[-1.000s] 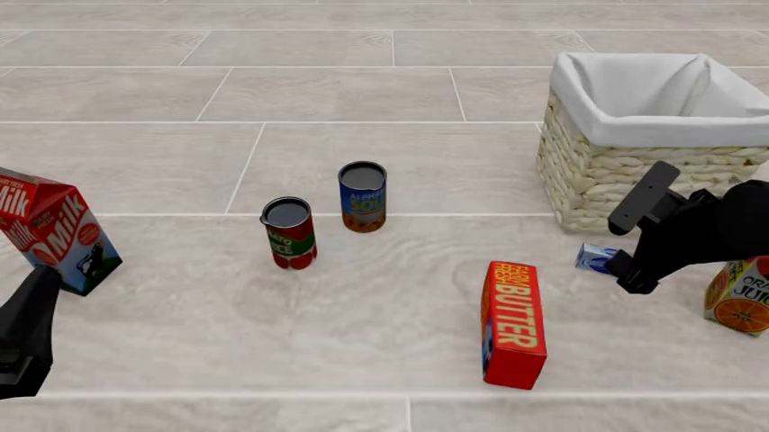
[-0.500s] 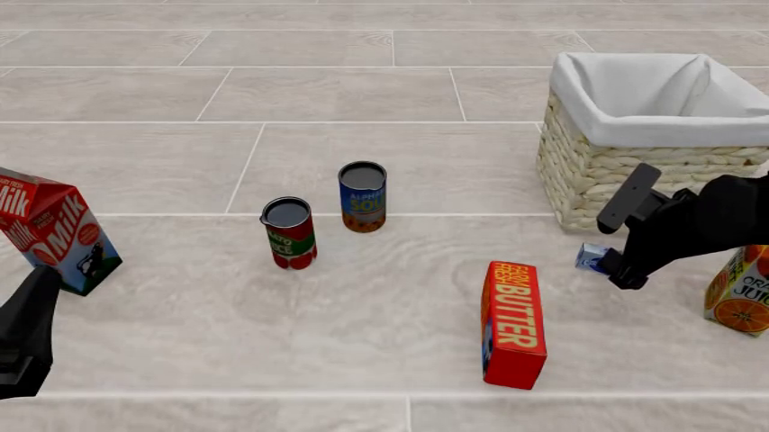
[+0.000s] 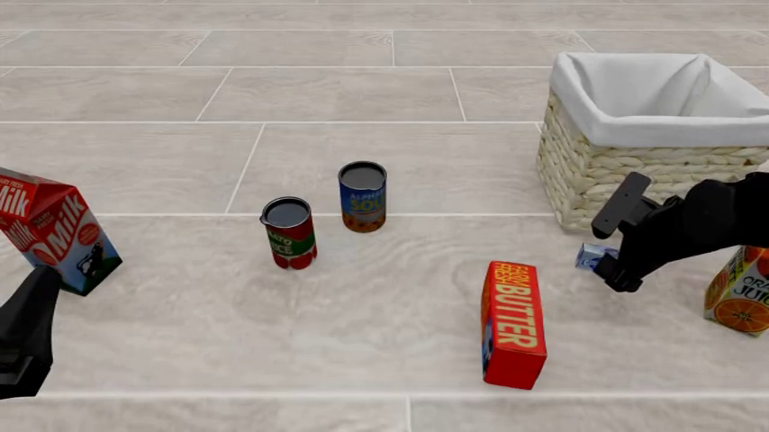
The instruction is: Pick the cream cheese and place it in the basket.
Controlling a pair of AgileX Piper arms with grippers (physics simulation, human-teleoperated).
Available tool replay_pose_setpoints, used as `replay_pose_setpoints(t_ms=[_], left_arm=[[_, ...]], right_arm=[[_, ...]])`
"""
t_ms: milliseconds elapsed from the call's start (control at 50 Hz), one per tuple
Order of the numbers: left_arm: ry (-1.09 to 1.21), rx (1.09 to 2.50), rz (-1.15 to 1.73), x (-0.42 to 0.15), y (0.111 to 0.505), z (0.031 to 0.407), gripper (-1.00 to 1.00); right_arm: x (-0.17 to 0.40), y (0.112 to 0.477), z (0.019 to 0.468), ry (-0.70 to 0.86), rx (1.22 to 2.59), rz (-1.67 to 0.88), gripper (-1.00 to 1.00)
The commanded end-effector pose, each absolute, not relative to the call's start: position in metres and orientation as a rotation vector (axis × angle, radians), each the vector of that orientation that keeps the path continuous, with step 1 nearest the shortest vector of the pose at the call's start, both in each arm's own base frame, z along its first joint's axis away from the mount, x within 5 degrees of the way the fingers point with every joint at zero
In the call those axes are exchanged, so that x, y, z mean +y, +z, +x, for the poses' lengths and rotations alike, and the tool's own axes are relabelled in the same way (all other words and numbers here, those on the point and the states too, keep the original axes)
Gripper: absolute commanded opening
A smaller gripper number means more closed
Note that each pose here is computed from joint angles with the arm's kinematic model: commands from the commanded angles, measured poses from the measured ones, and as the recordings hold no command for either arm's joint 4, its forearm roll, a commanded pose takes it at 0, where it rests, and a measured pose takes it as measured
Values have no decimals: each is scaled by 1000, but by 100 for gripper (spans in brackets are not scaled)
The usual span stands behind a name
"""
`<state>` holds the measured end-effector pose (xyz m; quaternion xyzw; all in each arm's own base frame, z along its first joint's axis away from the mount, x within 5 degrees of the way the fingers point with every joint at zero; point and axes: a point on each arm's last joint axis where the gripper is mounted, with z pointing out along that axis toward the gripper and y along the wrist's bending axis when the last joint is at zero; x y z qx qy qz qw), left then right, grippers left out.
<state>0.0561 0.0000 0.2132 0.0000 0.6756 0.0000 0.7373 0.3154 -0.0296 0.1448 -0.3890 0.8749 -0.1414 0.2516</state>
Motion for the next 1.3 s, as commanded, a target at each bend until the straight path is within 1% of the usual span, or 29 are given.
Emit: replay_pose_setpoints(t_ms=[20, 280, 400, 420, 620, 960, 1040, 1300], left_arm=[[0, 1484, 0, 0, 213, 56, 100], [0, 1484, 0, 0, 213, 56, 100], [0, 1484, 0, 0, 213, 56, 100], [0, 1484, 0, 0, 213, 56, 100], [0, 1484, 0, 0, 213, 56, 100], [0, 1484, 0, 0, 213, 56, 100], [0, 1484, 0, 0, 213, 56, 100], [0, 1484, 0, 0, 213, 56, 100]], right_arm=[[-31, 133, 323, -373, 2400, -1069, 100], [-28, 116, 328, -351, 2421, -1093, 100], [-21, 116, 324, -335, 2424, -1102, 100], [-16, 116, 320, -333, 2412, -1127, -100], [-15, 127, 306, -355, 2374, -1136, -100], [0, 169, 267, -393, 2250, -1156, -100], [1, 173, 262, -398, 2235, -1156, -100], [4, 220, 238, -441, 2134, -1099, -100]])
